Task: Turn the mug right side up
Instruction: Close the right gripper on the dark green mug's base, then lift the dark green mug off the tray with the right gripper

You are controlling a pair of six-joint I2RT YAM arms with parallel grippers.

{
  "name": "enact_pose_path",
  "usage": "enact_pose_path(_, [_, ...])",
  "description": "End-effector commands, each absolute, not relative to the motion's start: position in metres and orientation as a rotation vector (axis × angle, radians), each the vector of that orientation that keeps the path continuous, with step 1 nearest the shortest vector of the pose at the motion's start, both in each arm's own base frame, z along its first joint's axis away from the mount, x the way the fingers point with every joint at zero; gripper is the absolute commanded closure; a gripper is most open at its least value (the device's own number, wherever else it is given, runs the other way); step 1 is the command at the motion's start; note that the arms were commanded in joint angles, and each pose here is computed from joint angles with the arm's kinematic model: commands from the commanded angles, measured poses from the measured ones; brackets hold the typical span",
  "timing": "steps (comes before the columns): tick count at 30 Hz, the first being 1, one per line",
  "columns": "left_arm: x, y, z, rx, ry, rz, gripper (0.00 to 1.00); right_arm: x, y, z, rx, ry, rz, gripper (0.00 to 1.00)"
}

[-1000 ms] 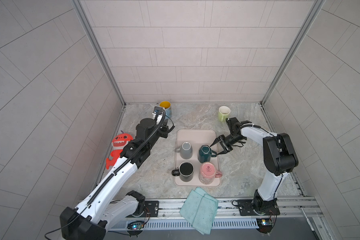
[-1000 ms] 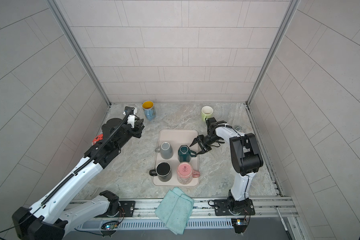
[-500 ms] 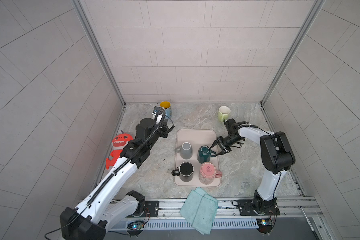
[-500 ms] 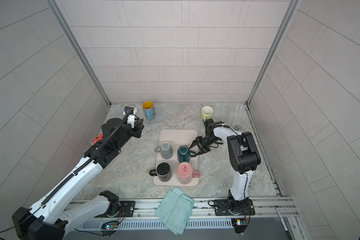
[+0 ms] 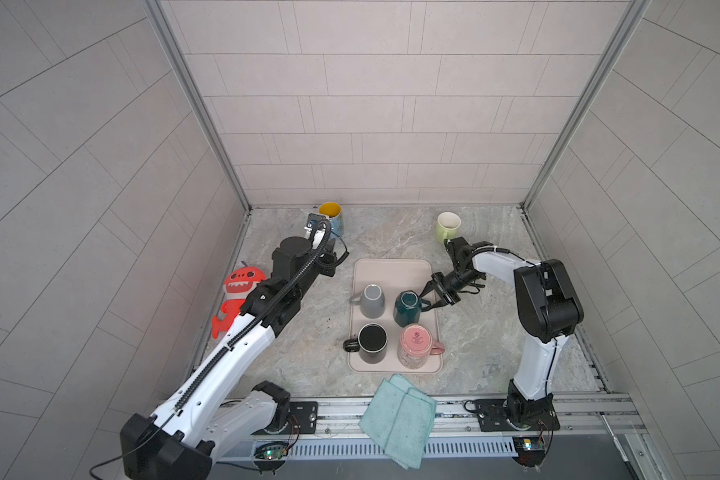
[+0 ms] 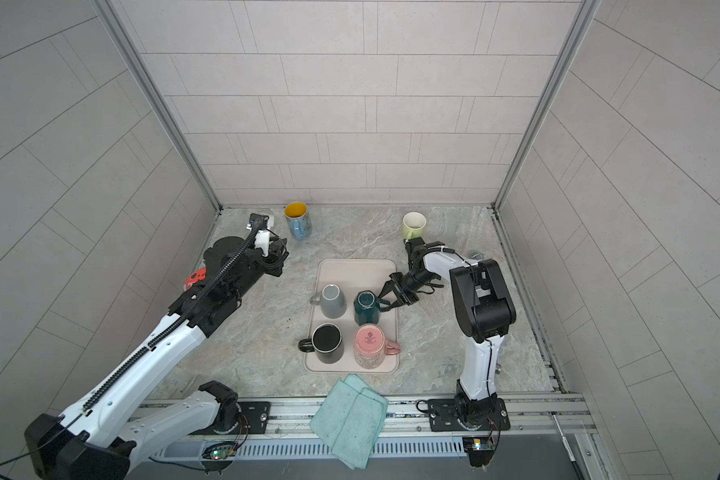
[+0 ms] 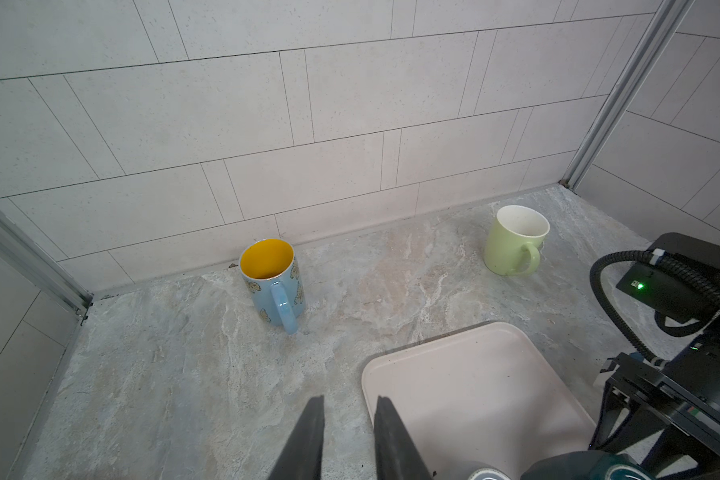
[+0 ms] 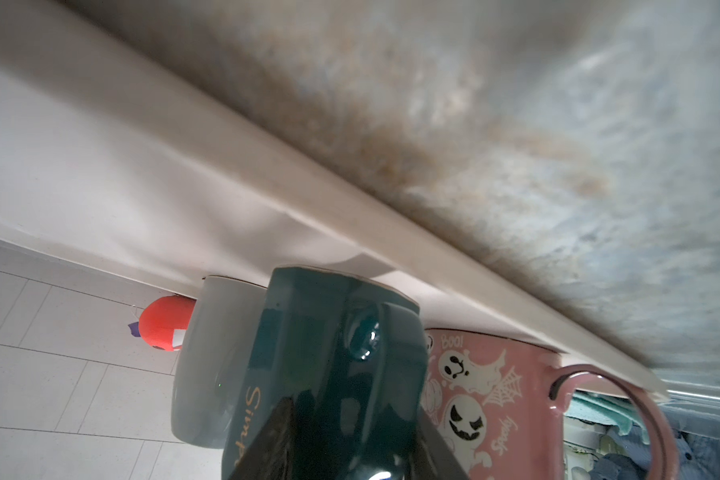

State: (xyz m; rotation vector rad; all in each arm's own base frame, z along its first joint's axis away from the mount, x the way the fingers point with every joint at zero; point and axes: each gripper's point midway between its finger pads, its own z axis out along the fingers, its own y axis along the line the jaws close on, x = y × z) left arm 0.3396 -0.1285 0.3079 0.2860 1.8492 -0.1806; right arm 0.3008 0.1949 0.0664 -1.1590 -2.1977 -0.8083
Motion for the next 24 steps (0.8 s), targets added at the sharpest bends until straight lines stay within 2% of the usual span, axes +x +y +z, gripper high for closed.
enact_pose_path(1, [0.338,-0.122,0.306,0.273,1.853,-0.16,0.75,0.299,0.195,0.064,-1.173,-2.192,-0.774,0.65])
enact_pose_path(11, [0.338,-0.122,0.306,0.27,1.852,-0.16,0.75,0.303,0.196,0.063,-1.171,-2.203,-0.786,0.93])
enact_pose_path(15, [0.338,-0.122,0.305,0.271,1.855,-0.16,0.75,0.309,0.196,0.063,-1.177,-2.213,-0.798,1.0])
enact_pose_path(24, [0.339,-0.124,0.306,0.27,1.855,-0.172,0.75,0.346,0.201,0.074,-1.203,-2.301,-0.944,1.0])
